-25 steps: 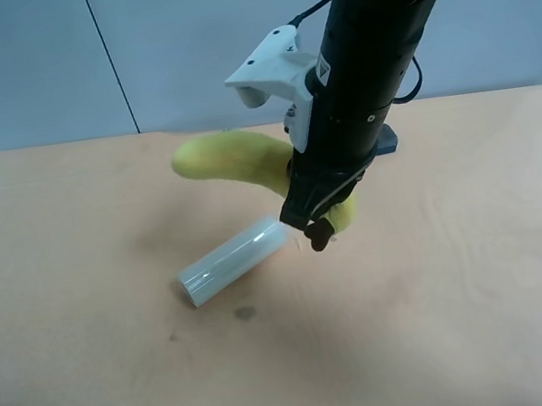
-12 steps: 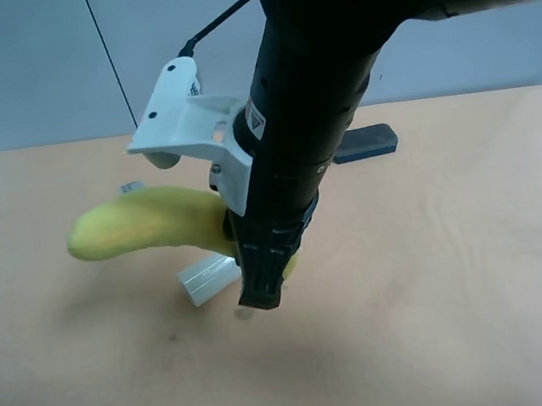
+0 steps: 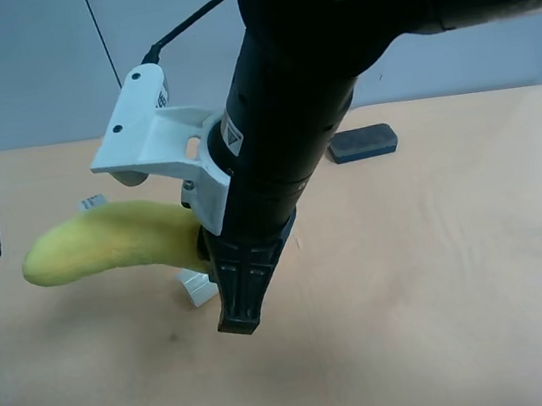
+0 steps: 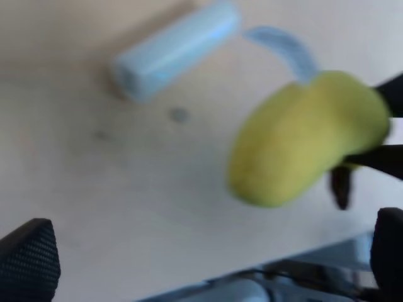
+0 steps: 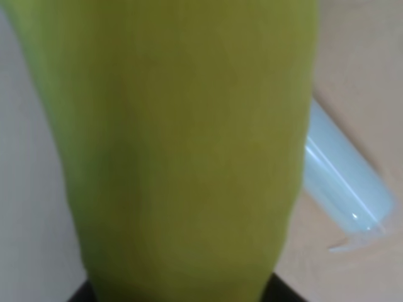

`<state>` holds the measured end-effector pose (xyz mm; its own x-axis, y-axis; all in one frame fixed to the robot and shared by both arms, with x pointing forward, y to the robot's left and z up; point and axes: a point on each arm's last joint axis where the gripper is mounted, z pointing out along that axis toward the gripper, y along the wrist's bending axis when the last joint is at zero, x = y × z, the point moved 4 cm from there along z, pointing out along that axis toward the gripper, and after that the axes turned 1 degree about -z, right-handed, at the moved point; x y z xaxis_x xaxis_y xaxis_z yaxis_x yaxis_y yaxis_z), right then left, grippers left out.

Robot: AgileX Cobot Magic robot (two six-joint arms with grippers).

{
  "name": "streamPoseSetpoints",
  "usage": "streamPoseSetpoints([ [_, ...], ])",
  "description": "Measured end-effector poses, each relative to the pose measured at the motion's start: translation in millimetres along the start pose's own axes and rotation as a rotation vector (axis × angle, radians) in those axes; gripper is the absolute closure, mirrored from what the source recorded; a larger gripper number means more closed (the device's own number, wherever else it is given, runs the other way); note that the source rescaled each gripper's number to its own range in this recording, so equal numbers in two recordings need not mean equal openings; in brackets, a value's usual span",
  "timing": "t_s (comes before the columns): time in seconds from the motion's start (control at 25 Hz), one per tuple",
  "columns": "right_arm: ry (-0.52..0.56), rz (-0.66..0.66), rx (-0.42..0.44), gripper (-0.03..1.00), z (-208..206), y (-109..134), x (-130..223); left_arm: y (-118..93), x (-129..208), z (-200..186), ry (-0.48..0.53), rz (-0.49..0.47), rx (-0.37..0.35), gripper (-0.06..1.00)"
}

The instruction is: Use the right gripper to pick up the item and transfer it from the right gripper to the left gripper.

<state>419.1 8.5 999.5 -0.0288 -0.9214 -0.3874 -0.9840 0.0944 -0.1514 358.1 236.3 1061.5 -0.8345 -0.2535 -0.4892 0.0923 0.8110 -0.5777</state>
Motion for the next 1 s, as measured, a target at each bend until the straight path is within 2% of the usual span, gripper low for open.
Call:
streamPoseSetpoints([
  [0.44, -0.14, 0.024, -0.077, 0.97, -1.9, 9.7, -18.6, -2.1, -9.3, 15.0, 0.063, -0.048, 0.07, -0.06],
  [0.84, -0.238, 0.026, -0.115, 0.97, -4.9, 14.3, -31.2, -3.0, -9.6, 15.1, 0.061, -0.04, 0.078, -0.05],
  [0.92, -0.241, 0.026, -0.119, 0.97, -5.1, 14.7, -31.6, -3.0, -9.6, 15.1, 0.061, -0.04, 0.078, -0.01],
  [1.0, -0.243, 0.028, -0.121, 0.97, -5.1, 14.9, -31.9, -3.0, -9.6, 15.1, 0.061, -0.04, 0.078, 0.11],
])
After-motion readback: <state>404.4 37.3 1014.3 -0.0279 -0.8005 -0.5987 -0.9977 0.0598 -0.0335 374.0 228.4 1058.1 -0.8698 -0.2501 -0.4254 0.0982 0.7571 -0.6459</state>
